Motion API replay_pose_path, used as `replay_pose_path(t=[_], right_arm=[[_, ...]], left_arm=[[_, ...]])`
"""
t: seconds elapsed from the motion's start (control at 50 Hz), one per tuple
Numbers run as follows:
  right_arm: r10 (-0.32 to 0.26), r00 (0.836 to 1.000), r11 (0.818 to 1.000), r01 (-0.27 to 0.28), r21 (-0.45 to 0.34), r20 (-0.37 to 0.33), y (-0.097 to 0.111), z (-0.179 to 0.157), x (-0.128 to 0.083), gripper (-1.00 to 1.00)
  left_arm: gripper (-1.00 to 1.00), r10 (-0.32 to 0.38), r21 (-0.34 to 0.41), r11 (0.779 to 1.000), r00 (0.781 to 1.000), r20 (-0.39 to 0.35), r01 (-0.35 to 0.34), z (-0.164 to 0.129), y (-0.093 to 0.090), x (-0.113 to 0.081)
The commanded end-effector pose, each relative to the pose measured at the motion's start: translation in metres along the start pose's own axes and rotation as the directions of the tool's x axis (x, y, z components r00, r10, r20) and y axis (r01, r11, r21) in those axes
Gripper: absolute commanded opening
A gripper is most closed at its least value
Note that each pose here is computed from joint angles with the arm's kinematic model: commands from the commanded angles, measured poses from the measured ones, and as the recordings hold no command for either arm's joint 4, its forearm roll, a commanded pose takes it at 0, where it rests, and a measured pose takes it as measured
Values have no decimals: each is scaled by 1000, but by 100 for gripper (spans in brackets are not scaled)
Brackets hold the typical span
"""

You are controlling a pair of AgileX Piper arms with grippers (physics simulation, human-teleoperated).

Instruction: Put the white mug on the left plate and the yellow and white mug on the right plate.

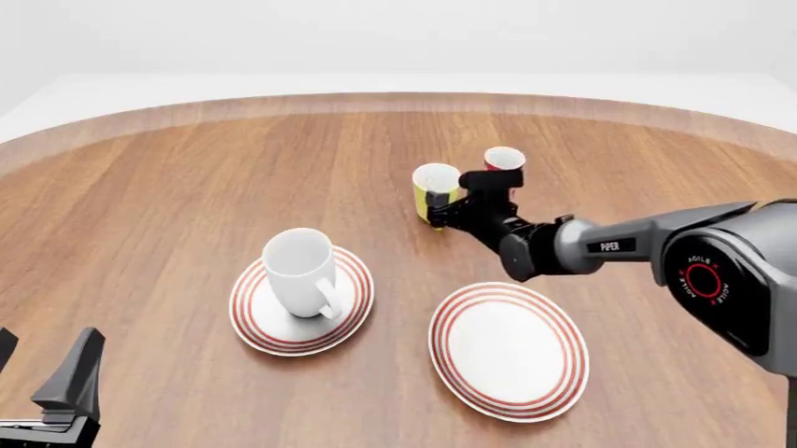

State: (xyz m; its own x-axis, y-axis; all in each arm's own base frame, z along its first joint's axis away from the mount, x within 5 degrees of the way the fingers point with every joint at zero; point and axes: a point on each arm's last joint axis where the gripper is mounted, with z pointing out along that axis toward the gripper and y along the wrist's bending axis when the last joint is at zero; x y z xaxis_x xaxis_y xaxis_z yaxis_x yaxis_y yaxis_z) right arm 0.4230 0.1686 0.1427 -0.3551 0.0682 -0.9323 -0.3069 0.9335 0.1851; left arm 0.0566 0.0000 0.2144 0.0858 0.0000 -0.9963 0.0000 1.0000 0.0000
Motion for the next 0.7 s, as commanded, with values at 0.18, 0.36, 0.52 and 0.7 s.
replay_pose_path(t=[0.18,0.36,0.52,0.7], right_arm=[[1,1000,1000,-1,-1,-22,1,10,8,100],[3,999,1000,-3,0,-34,1,16,13,100],[3,999,1000,-3,2,-45,0,21,18,100],[5,998,1000,-5,1,-59,1,25,25,100]], left_arm=[[100,0,0,1000,1000,0,0,0,0,0],[100,0,0,1000,1000,0,0,0,0,0],[100,0,0,1000,1000,0,0,0,0,0],[100,0,0,1000,1000,0,0,0,0,0]])
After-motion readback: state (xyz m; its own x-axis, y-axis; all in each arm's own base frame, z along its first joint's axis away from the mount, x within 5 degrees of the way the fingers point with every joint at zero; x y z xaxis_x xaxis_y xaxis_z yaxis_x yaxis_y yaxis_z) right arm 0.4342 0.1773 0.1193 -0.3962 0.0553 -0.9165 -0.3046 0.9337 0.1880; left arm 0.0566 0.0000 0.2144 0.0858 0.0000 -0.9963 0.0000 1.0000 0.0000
